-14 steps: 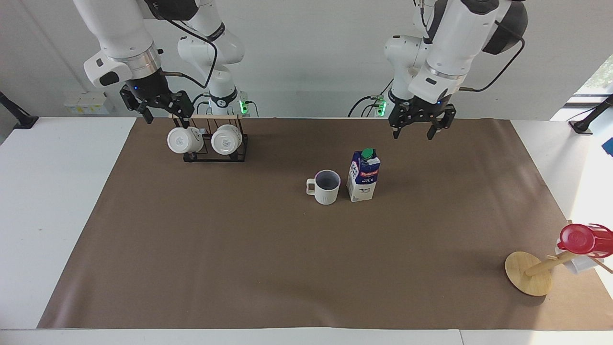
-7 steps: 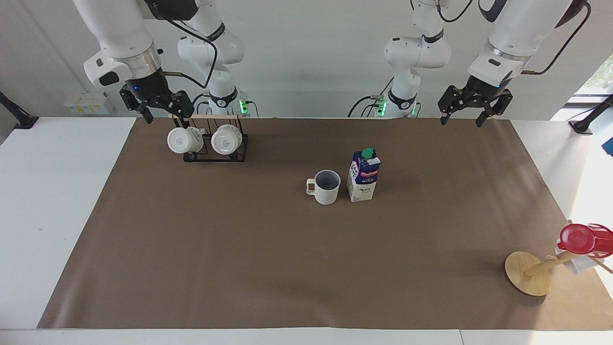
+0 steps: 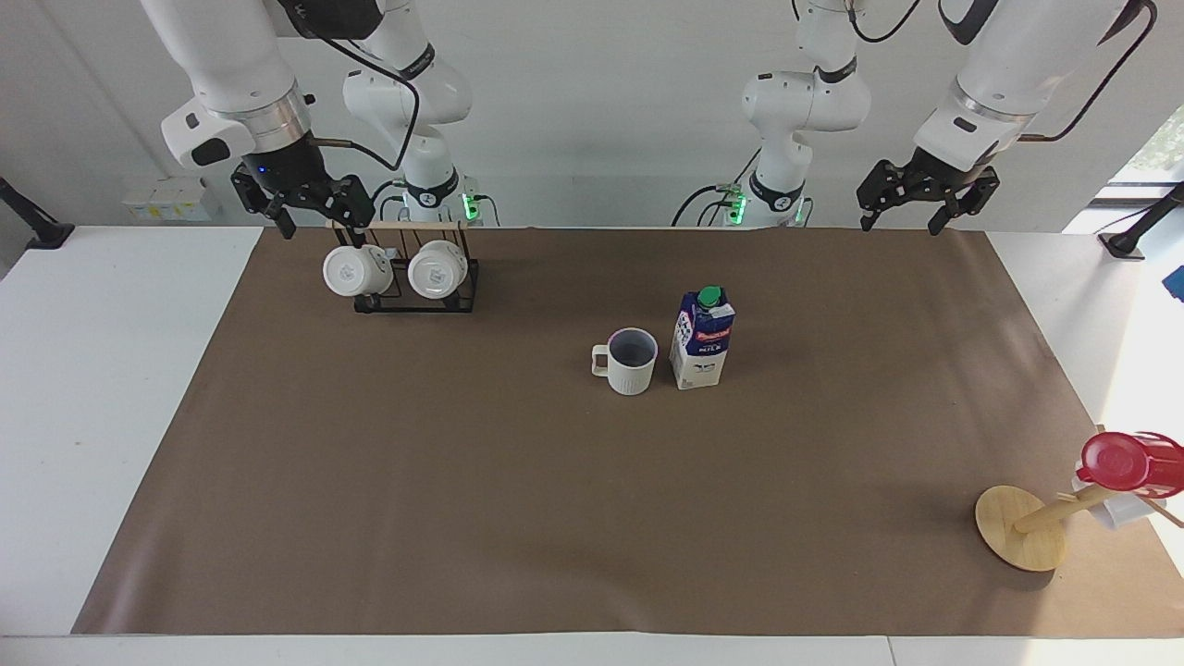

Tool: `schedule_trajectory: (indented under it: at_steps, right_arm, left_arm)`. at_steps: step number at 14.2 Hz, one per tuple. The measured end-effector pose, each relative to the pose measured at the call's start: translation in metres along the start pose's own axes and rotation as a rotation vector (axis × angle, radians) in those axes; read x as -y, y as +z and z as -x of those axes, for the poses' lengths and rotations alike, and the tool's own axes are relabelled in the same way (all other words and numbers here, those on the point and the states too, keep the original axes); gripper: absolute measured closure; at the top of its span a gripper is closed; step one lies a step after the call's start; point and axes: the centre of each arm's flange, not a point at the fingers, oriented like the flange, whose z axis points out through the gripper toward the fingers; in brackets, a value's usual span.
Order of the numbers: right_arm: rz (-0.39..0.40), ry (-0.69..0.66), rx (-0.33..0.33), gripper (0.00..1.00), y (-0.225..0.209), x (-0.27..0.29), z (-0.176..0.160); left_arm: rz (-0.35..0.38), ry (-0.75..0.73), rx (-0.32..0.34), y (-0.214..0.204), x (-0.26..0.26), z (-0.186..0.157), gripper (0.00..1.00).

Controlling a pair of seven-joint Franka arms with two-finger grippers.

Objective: Place cup and milk on table
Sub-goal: 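Open the left gripper and draw it back away from the carton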

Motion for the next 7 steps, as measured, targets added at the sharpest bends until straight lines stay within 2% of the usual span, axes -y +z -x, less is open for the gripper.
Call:
schedule_trajectory:
  at_steps: [7]
  right_arm:
    - [0.000,0.000,0.000,0.00,0.000,0.000,0.000]
  left_arm:
    - [-0.003,-0.018,0.001,-0.002,0.022,0.003,0.00]
